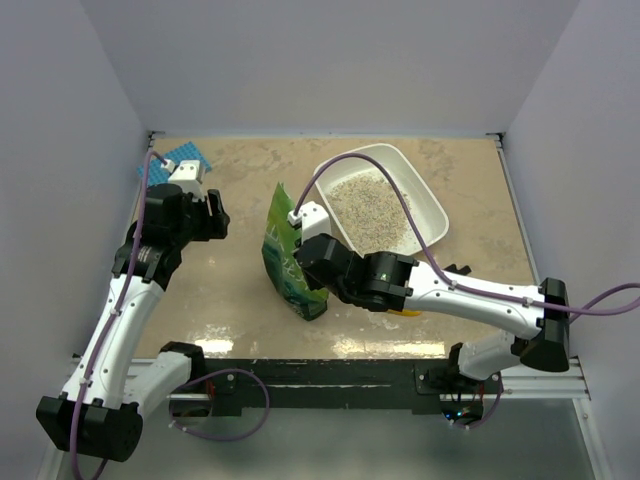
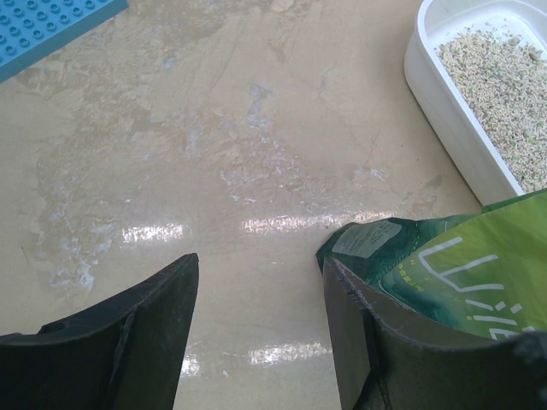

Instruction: Fill the litter box with clean litter

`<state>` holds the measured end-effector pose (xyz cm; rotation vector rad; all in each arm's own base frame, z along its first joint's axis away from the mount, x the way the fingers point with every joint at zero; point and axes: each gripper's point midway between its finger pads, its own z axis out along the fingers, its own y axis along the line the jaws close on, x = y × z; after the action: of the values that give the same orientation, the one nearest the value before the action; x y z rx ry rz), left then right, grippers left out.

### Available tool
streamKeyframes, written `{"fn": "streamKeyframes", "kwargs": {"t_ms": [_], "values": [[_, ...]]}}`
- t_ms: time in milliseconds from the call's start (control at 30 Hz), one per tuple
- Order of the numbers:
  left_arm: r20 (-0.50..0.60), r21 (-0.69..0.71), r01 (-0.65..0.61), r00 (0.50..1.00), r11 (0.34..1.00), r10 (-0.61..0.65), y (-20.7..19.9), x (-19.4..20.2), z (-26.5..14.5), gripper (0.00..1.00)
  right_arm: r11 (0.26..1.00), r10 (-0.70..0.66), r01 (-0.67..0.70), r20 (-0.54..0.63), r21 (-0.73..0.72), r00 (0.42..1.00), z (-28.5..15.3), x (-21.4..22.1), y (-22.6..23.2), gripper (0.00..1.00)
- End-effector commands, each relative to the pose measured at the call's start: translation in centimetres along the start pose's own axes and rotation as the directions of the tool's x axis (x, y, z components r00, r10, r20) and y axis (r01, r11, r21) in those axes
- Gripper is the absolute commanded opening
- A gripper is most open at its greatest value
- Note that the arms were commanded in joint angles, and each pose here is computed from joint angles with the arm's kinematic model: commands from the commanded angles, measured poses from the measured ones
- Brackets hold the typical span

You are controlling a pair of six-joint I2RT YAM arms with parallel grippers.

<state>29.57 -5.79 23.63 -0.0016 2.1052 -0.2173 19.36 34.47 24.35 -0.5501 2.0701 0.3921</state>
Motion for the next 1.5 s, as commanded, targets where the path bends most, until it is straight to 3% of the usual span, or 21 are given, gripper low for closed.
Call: {"fn": "streamKeyframes", "kwargs": {"t_ms": [0,300,333,400,433,533,600,867,1133,1267,1467], "values": [[0.029,-0.004,-0.021,0.999,1.0,0.021,0.1,-0.3,-0.2,0.65,0.999,0.026,-0.026,0.004,0.019,1.0,0.5,0.0,-0.1,0.0],[0.03,0.0,-0.023,0.999,1.0,0.023,0.0,-0.3,-0.1,0.65,1.0,-0.001,0.0,-0.042,-0.019,0.999,0.6,1.2,0.4,0.0],[0.029,-0.001,-0.025,0.999,1.0,0.025,0.0,-0.3,-0.1,0.65,0.999,-0.007,0.005,-0.05,-0.034,0.999,0.6,1.3,0.7,0.15],[0.03,0.001,-0.023,0.999,1.0,0.023,-0.1,-0.4,-0.1,0.65,0.995,-0.014,0.007,-0.073,-0.096,0.997,0.3,1.6,1.6,0.36],[0.03,0.001,-0.023,0.999,1.0,0.023,-0.1,-0.4,-0.1,0.65,0.993,-0.022,0.012,-0.08,-0.12,0.997,0.2,1.7,2.0,0.6],[0.028,0.003,-0.023,0.999,1.0,0.023,-0.1,-0.3,-0.1,0.65,0.986,-0.013,-0.001,-0.083,-0.165,0.996,-0.4,1.0,2.7,0.88],[0.03,0.004,-0.025,0.999,1.0,0.025,-0.1,-0.4,-0.2,0.65,0.983,-0.028,0.012,-0.081,-0.181,0.996,-0.5,0.5,2.8,0.95],[0.032,0.006,-0.027,0.999,1.0,0.027,-0.1,-0.2,-0.3,0.65,0.982,-0.043,0.021,-0.115,-0.185,0.992,0.6,0.9,3.3,0.97],[0.031,0.018,-0.026,0.999,0.999,0.026,-0.4,-0.4,-0.3,0.65,0.985,0.062,-0.058,0.019,-0.165,0.998,-4.6,-5.1,1.2,0.95],[0.03,0.019,-0.024,0.999,1.0,0.024,-0.5,-0.4,-0.3,0.65,0.99,0.095,-0.092,0.022,-0.109,0.995,-6.9,-5.2,-1.3,0.95],[0.034,0.034,-0.017,0.999,0.999,0.016,-0.8,-0.7,-0.4,0.65,0.95,0.307,-0.308,0.04,0.048,0.951,-8.9,-2.1,-6.1,0.95]]}}
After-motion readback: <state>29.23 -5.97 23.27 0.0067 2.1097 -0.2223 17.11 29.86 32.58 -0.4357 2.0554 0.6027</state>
